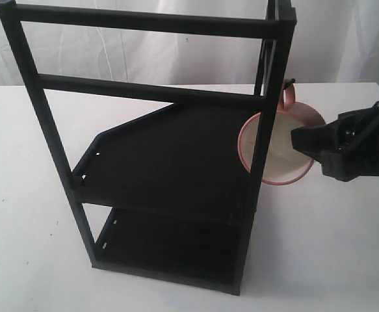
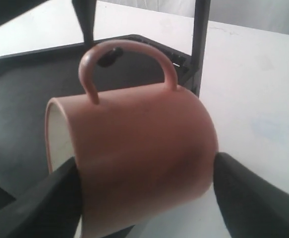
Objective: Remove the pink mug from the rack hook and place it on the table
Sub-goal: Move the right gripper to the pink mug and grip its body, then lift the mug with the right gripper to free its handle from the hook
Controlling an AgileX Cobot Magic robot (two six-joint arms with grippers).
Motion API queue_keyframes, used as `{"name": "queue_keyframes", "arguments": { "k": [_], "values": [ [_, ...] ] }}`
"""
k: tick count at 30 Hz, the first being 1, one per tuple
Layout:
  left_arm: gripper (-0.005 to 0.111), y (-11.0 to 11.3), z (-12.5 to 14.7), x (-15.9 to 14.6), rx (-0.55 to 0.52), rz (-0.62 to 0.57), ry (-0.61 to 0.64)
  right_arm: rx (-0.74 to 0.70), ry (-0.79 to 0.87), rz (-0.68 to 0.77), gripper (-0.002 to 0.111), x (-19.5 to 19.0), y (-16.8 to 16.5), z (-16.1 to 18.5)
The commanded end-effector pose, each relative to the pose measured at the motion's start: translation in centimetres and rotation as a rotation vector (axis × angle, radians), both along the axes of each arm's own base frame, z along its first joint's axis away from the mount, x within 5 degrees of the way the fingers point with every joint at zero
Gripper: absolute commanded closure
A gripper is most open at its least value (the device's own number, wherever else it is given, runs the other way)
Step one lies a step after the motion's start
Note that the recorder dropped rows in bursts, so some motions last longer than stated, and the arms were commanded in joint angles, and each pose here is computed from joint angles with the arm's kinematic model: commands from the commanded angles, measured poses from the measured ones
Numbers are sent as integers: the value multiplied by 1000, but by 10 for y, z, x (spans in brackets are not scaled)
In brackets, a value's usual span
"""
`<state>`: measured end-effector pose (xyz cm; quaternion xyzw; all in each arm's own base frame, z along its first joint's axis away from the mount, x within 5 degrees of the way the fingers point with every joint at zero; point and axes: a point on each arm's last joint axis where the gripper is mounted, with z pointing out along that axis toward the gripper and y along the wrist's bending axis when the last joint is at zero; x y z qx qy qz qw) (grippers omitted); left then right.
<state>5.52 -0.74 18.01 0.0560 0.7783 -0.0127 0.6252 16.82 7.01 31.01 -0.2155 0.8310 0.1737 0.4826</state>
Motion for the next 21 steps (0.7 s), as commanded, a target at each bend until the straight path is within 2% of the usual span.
{"name": "queue_keyframes", "arguments": {
  "k": [1,7,13,21],
  "values": [
    [107,0,-1,0,-9,3,1,-16,-42,-24,41,4,-2,2],
    [107,0,-1,0,-9,3,1,-56,-31,-84,43,5,-8,0],
    [107,0,-1,0,-9,3,1,-22,-68,-133,43,9,-10,4],
    [107,0,-1,0,-9,3,1,-95,6,-131,43,34,-6,-20]
  ]
}}
